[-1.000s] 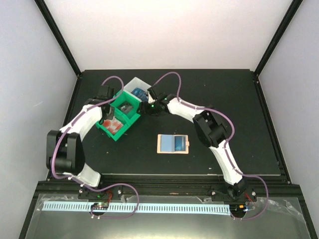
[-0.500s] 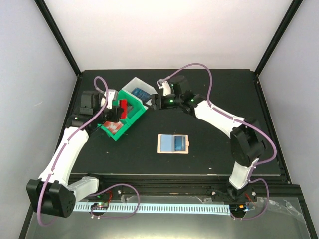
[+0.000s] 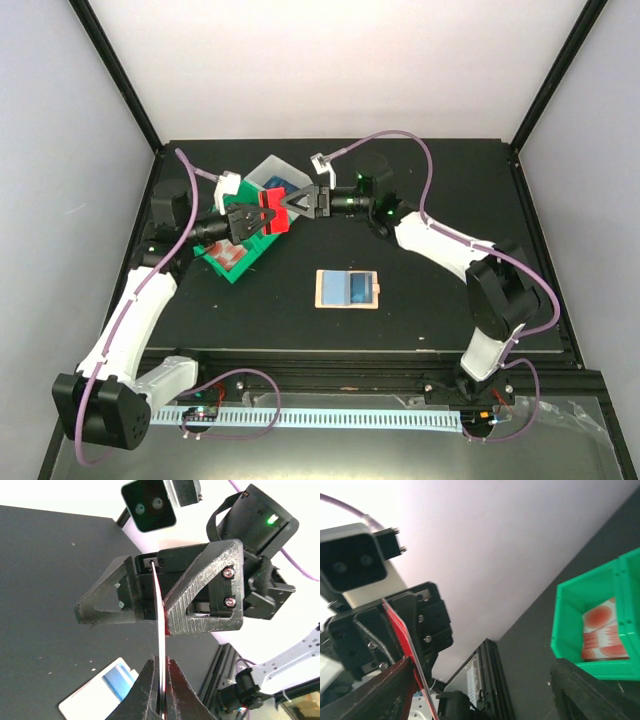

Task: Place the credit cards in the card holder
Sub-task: Pick up the credit card from the storage box.

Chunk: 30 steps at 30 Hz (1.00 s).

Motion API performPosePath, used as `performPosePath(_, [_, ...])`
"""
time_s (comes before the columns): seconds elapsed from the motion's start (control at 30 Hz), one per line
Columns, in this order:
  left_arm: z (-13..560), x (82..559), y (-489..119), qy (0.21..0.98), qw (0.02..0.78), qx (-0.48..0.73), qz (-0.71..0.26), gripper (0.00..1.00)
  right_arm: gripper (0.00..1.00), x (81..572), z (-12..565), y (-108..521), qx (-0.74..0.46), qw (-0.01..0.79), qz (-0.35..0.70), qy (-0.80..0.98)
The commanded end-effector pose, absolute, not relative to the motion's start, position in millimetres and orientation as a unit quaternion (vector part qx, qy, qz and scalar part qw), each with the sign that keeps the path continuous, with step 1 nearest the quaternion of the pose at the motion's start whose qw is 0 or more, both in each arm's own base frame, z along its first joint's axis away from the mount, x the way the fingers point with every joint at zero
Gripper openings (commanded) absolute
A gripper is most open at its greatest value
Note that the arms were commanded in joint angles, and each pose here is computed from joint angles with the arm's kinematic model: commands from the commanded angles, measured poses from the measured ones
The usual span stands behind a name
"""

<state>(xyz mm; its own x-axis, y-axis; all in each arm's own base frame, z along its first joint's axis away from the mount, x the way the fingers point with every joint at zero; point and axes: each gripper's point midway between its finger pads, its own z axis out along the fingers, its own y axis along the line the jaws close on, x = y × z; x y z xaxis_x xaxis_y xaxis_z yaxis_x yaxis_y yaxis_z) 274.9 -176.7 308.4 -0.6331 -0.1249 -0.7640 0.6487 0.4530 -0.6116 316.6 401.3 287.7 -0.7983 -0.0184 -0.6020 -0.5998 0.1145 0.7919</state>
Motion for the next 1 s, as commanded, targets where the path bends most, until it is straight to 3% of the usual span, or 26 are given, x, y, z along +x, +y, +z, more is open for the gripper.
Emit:
performPosePath(0.0, [343.5,247.8,-191.7,0.699,0.384,0.226,-0.560,0.02,0.72,295.2,312.9,401.0,-0.240,0.219,0.673,0.664])
performPosePath(0.33, [337.0,245.6,-201.0,0.693,0.353,0.213,-0.592,0.02,0.47,277.6,313.7,399.2,-0.253,0.199,0.684,0.655])
performPosePath(0.5, [337.2,246.5,-201.4,0.695,0.359,0.206,-0.588,0.07,0.13,273.4,309.8,396.3,-0.259,0.196,0.684,0.653])
performPosePath(0.6, [337.9,246.1,-201.0,0.696,0.359,0.199,-0.589,0.18,0.02,273.3,312.3,393.8,-0.267,0.197,0.685,0.649])
performPosePath(0.77, [346.4,241.2,-199.2,0.692,0.359,0.187,-0.598,0.23,0.02,287.5,312.7,380.6,-0.259,0.197,0.686,0.651])
performPosePath(0.97, [355.6,242.9,-198.3,0.688,0.356,0.165,-0.610,0.17,0.06,292.2,317.2,376.7,-0.250,0.180,0.693,0.652])
